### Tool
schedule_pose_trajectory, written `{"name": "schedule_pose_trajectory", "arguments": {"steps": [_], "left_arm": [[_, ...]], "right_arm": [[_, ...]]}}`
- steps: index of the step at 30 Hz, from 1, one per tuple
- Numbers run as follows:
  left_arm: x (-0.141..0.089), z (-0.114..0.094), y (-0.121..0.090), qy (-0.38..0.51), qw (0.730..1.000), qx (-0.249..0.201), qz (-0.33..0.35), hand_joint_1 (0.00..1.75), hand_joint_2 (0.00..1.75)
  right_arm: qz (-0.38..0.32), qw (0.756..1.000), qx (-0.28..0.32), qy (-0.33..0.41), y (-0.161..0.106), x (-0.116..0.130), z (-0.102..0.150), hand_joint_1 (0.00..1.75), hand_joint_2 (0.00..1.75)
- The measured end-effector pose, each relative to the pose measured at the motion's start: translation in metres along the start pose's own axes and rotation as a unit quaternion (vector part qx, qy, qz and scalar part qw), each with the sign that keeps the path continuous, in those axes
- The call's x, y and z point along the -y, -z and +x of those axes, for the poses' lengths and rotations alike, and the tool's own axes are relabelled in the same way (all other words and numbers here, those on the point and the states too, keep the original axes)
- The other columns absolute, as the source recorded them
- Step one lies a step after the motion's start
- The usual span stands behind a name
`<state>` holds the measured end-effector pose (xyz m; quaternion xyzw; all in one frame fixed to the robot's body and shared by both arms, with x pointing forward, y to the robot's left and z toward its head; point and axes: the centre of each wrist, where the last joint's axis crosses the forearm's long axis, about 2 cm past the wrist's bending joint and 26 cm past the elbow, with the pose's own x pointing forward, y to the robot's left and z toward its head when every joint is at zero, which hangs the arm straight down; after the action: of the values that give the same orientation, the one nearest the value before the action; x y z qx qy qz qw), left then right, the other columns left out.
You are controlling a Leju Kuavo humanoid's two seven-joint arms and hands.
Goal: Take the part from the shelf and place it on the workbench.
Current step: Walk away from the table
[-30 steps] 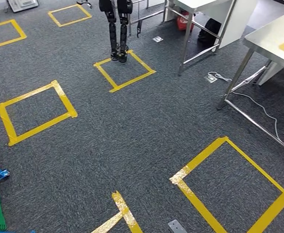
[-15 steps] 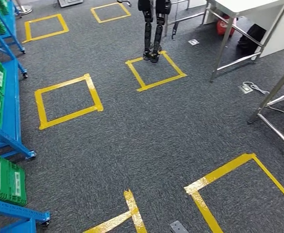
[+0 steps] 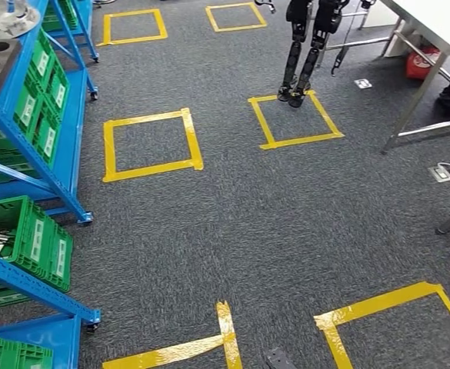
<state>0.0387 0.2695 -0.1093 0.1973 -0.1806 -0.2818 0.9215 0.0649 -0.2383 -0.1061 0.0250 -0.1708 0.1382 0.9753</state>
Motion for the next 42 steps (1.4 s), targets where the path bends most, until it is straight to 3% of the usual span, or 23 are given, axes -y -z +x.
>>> {"name": "schedule_pose_trajectory", "arguments": {"steps": [42], "left_arm": [[-0.003, 0.004, 0.002, 0.001, 1.000, -0.006, -0.001, 0.00, 0.00]], "right_arm": [[0.006, 1.000, 0.008, -0.005, 0.001, -0.001, 0.005, 0.00, 0.00]]}}
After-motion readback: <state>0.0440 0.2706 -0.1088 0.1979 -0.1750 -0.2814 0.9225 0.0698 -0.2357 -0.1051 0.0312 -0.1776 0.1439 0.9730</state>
